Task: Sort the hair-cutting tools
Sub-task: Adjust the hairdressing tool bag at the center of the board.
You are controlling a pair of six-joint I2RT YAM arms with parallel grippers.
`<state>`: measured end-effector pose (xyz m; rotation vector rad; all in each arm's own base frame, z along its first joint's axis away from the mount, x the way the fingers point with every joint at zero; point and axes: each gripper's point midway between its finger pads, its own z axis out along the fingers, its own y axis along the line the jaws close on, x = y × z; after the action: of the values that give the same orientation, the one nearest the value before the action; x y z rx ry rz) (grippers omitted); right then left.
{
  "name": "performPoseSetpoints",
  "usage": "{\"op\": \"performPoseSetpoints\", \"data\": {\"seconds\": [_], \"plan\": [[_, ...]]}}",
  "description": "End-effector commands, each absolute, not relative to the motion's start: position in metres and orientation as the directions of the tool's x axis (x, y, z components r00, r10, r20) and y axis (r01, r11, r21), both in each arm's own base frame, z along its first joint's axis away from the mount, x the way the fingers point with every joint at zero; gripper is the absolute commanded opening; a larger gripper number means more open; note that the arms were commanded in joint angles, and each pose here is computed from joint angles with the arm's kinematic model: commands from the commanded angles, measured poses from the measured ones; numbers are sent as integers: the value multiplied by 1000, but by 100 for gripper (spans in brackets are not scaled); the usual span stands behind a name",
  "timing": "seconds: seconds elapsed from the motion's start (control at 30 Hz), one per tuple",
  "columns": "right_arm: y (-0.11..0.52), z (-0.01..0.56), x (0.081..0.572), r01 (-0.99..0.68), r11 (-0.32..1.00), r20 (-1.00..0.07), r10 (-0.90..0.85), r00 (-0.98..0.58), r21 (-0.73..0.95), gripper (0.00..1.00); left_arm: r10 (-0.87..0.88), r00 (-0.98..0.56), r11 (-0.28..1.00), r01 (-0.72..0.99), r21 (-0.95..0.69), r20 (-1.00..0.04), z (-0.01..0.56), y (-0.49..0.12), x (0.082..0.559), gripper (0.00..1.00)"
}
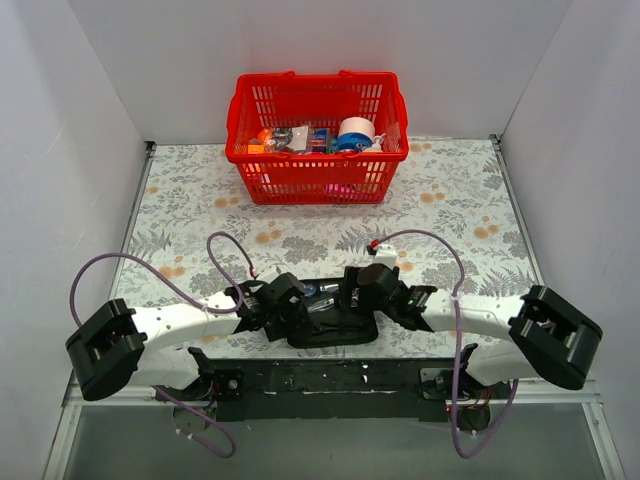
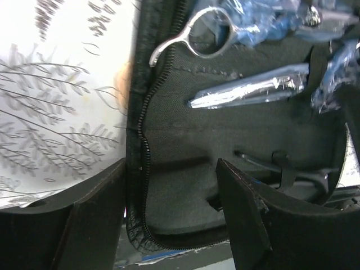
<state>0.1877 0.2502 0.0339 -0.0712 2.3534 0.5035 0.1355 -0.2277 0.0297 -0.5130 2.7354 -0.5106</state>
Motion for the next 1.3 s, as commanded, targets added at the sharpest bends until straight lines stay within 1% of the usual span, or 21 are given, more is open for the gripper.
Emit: {"op": "performPoseSetpoints", "data": {"seconds": [0.0,0.07,0.13,0.17,0.23,0.27,0.33,0.43,0.6,0.67,0.73,0.77,0.8,0.83,0.87,0.93,0.97,1.03,1.07,1.13,1.27], "plan": [[259,35,224,-258,923,-677,3,-736,285,98,-398,-893,867,-291,-405,-210,25,-247,129,62],[268,35,242,-286,917,-682,-22,-731,277,98,-392,-893,868,-278,-412,-223,27,-255,132,62],[290,53,265,-322,900,-710,-20,-704,294,98,-383,-894,870,-265,-416,-231,26,-266,135,62],[293,42,274,-320,906,-696,-41,-716,276,98,-379,-892,869,-252,-425,-246,27,-273,140,61],[314,54,294,-365,886,-715,-58,-697,284,98,-367,-892,881,-244,-405,-262,19,-279,143,61],[316,42,300,-365,890,-701,-76,-709,272,98,-362,-892,876,-226,-426,-271,24,-290,149,61],[326,50,313,-391,882,-716,-92,-692,264,98,-348,-896,887,-219,-407,-276,17,-297,153,61],[318,55,324,-404,892,-743,-128,-657,203,98,-306,-909,893,-172,-415,-283,21,-312,153,61],[288,89,329,-386,919,-794,-178,-581,77,98,-253,-913,909,-111,-402,-321,40,-303,148,61],[280,112,327,-384,921,-824,-163,-543,71,98,-221,-915,927,-89,-365,-337,49,-288,143,62],[267,116,321,-368,929,-825,-173,-538,45,98,-203,-907,919,-46,-392,-368,75,-284,143,62],[264,131,319,-373,926,-842,-161,-514,51,98,-182,-914,926,-36,-375,-362,79,-276,138,62],[260,133,315,-371,927,-844,-159,-512,51,98,-187,-908,911,-17,-413,-376,98,-275,136,62],[252,129,307,-370,928,-827,-178,-533,38,98,-188,-903,907,-9,-422,-386,107,-272,136,62],[250,141,302,-373,926,-839,-159,-521,57,98,-193,-896,917,-20,-399,-400,113,-259,135,63],[245,141,288,-395,916,-836,-166,-522,64,98,-232,-866,903,-23,-429,-442,137,-246,137,64],[248,153,279,-420,904,-854,-156,-496,79,98,-243,-844,915,-36,-403,-478,139,-233,141,68],[251,155,267,-464,884,-865,-188,-466,58,98,-277,-808,911,-48,-410,-521,148,-219,147,73],[261,163,254,-510,858,-875,-201,-440,60,98,-288,-792,913,-57,-405,-538,150,-216,152,80],[277,172,238,-581,810,-873,-224,-433,80,98,-270,-774,931,-58,-361,-573,146,-213,164,85],[303,167,188,-708,691,-812,-325,-485,147,98,-281,-756,935,-77,-346,-592,137,-224,191,91]]}}
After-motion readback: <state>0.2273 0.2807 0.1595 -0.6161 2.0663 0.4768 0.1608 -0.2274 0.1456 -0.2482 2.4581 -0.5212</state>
